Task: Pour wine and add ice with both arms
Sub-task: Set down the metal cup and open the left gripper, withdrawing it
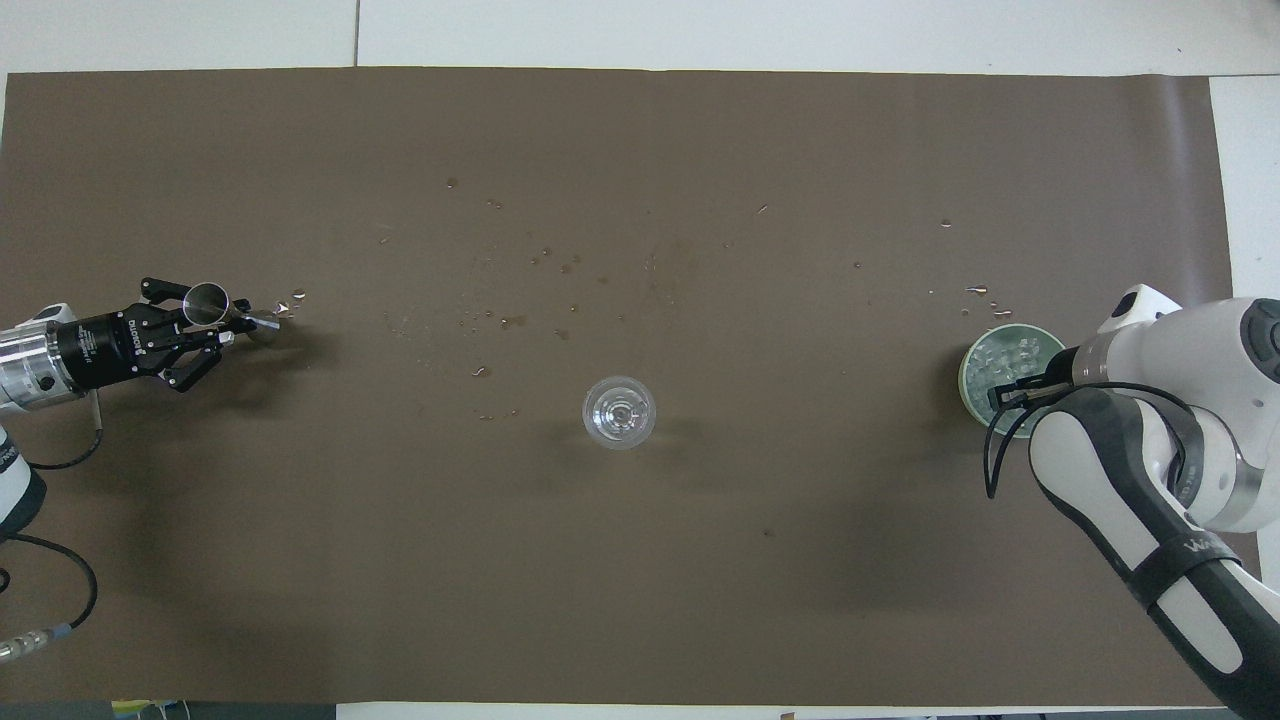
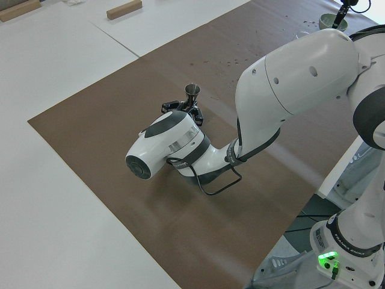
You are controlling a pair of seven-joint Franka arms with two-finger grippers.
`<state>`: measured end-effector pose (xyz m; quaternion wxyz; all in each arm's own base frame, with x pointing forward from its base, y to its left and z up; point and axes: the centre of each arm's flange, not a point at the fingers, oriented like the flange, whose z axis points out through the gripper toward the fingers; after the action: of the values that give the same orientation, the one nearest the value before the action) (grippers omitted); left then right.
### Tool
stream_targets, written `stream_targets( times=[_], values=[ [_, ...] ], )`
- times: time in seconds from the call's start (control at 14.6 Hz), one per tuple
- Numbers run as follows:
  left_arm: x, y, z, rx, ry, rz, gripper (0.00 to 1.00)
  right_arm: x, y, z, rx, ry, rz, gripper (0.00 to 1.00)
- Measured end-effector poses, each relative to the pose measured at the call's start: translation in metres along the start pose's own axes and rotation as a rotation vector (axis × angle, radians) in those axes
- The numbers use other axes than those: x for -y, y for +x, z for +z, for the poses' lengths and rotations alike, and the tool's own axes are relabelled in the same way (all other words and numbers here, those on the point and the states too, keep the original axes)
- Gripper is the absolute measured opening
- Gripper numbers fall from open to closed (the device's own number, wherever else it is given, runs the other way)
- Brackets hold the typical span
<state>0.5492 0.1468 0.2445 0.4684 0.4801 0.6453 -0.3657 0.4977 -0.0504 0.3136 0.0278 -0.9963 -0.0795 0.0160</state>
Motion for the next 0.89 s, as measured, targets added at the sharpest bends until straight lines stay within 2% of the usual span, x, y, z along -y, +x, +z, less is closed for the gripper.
stream_targets(
  times=[0.69,0.76,0.82,0.89],
  values=[
    [0.014,0.019,0.000,0.002,-0.015,-0.039,0.22,0.000,0.000,0.000,0.000,0.000,0.001,0.34],
    [0.014,0.019,0.000,0.002,-0.016,-0.034,0.27,0.000,0.000,0.000,0.000,0.000,0.001,0.30],
    [0.014,0.019,0.000,0.002,-0.016,-0.029,0.37,0.000,0.000,0.000,0.001,0.000,0.001,0.29],
    [0.013,0.019,0.000,0.003,-0.016,-0.021,0.47,0.000,0.000,0.000,0.000,0.000,0.001,0.23]
  ],
)
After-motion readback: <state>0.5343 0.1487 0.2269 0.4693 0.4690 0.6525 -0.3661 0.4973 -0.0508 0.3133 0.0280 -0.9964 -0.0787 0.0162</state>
